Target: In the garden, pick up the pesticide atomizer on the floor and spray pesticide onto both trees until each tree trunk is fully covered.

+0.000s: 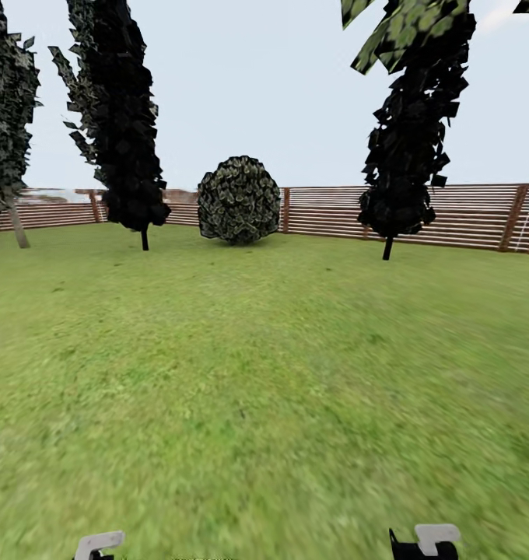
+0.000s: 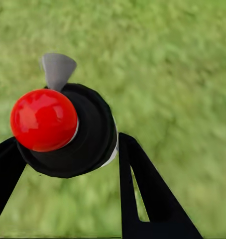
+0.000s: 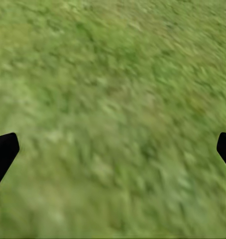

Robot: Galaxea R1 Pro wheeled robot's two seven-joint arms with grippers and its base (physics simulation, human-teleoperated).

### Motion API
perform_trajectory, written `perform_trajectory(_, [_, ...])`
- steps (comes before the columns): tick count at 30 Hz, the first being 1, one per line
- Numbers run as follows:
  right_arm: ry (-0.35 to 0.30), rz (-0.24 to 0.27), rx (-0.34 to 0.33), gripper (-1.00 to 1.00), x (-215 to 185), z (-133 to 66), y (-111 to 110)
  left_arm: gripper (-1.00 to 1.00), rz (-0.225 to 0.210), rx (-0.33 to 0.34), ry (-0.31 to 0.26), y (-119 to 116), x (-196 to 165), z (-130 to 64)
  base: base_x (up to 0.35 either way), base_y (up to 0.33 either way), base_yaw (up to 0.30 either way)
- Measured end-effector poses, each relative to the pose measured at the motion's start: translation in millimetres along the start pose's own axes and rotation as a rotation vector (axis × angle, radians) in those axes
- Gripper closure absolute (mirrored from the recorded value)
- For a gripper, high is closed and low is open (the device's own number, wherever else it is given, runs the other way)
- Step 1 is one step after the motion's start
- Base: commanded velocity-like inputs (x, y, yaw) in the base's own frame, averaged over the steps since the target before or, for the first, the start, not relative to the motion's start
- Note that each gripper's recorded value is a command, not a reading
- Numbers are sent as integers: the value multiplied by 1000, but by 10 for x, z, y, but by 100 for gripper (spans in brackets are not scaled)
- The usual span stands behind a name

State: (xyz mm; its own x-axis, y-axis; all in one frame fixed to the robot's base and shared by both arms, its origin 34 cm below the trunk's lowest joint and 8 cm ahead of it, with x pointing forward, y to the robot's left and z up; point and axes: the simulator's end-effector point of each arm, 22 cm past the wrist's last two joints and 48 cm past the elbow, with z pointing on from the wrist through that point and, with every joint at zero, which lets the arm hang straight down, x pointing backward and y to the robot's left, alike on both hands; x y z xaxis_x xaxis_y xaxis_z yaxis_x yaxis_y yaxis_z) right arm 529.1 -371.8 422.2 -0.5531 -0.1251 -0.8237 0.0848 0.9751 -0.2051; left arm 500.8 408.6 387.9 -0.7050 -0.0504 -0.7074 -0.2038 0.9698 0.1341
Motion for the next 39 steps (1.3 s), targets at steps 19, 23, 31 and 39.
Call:
perform_trajectory(19, [0,0,-1,-100,-1,-2,5,100,-2,-3,0,15,2,-1,103,219,279])
perform_trajectory(23, [0,0,-1,-100,-1,-2,5,100,-1,-4,0,24,1,-1,158,296,279])
perform_trajectory(31, [0,0,-1,-100,-1,-2,5,100,-1,-4,0,26,1,-1,159,296,279])
perform_trajectory(39, [0,0,-1,-100,-1,-2,5,100,-2,-3,0,14,2,-2,159,296,279])
